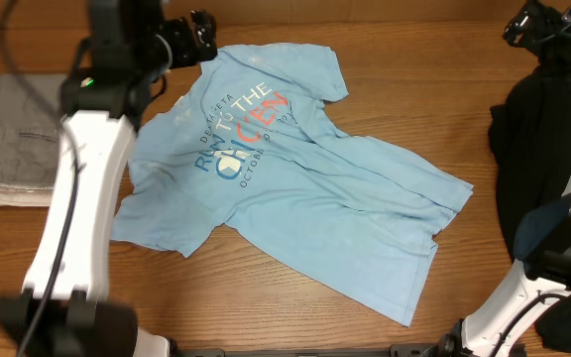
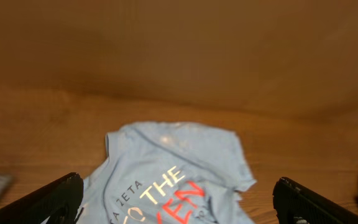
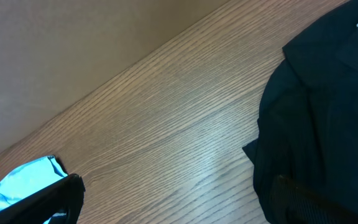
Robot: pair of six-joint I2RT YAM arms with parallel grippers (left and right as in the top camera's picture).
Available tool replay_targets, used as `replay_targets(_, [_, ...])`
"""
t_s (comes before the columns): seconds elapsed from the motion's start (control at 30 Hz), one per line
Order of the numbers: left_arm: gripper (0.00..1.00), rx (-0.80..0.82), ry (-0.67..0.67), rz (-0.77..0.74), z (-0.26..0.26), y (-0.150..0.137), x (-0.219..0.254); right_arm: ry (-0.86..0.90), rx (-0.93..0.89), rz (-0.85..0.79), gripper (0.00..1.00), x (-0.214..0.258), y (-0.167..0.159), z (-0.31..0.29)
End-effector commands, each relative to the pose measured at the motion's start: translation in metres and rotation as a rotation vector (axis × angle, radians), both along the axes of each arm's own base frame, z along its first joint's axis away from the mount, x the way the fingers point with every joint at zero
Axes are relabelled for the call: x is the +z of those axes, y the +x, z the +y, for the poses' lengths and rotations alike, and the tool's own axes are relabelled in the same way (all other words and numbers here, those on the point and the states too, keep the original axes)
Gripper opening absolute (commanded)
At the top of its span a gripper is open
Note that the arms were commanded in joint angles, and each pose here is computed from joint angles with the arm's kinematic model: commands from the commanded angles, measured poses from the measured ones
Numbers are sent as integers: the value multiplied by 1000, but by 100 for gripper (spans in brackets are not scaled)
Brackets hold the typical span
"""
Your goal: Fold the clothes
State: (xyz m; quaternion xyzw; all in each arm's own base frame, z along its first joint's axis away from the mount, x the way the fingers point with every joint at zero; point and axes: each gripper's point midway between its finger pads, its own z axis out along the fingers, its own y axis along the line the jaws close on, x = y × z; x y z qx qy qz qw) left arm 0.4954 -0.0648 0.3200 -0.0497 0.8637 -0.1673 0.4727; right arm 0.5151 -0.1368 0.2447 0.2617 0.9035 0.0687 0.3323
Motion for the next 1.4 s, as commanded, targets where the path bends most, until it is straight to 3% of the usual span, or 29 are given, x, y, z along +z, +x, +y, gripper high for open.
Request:
replay_targets(0.0, [100,-5,-11,0,-3,-9,7,-4,0,-5,100,1,2,0])
replay_targets(0.63, [100,-4,-8,33,-4,-3,-8,10,13,-16,100,2,4,4])
replay_targets(0.83, [100,-4,-8,33,-3,-3,-8,253,161,58,100,-7,-17,55])
replay_targets(0.87, [100,-4,-8,33,-3,-3,-8,285,183,54,90,-6,-18,61])
replay_targets(0.93, [100,-4,-8,33,-4,-3,-8,334,231,45,31,-3,-17,79])
replay_targets(0.97, [100,-4,-8,33,-4,-3,-8,339,244,51,9,-3,-17,87])
replay_targets(1.0, [100,-4,-8,33,-4,-3,-8,343,253,58,4,-3,-16,95])
replay_targets(1.17, [100,-4,-8,33,-3,-3,-8,306,385,113,4,-15,-13,173])
replay_targets(1.37, [100,-4,-8,33,-4,-3,-8,148,438,258,4,-75,-12,255])
